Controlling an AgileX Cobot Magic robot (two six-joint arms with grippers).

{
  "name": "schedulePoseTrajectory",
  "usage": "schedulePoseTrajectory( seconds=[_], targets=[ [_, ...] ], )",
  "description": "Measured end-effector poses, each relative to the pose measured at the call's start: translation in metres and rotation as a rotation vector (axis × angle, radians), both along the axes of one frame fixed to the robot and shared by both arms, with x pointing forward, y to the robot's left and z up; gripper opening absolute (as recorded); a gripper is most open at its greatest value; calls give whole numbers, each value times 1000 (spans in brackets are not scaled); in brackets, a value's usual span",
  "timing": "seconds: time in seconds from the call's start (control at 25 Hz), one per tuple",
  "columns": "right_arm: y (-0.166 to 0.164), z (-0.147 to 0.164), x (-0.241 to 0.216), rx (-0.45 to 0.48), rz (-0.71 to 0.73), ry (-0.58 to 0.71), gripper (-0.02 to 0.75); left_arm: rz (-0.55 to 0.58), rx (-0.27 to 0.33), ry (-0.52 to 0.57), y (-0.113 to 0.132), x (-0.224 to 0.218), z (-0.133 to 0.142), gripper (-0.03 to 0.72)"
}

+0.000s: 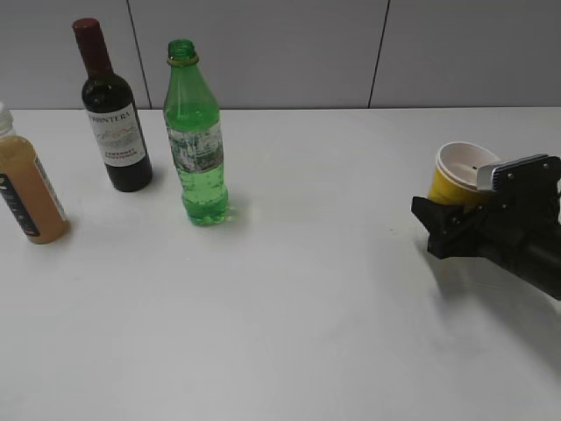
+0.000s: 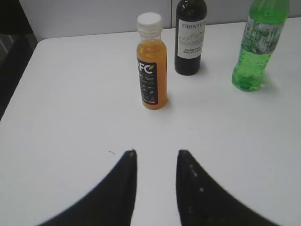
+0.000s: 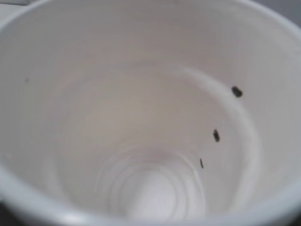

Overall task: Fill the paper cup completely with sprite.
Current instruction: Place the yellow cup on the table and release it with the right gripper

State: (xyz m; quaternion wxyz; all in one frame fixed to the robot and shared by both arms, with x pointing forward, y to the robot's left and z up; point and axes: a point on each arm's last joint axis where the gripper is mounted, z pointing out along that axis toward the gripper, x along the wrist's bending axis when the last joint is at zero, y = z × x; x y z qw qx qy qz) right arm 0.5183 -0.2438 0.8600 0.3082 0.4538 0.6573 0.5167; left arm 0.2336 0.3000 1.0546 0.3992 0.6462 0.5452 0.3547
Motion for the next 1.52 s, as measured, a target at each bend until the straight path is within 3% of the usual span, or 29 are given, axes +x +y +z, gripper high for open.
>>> schedulePoseTrajectory(
  seconds=[0.48,0.96,1.28,1.52],
  targets=[
    [39,4,-11,-37,466,-55,460,0,0,0,0,0,0,230],
    [125,30,-2,-3,887,-184,460,0,0,0,0,0,0,230],
    [156,14,6,-29,1007,-84,460,0,0,0,0,0,0,230],
    [166,0,18,-112,1030,-46,460,0,0,0,0,0,0,230]
  ],
)
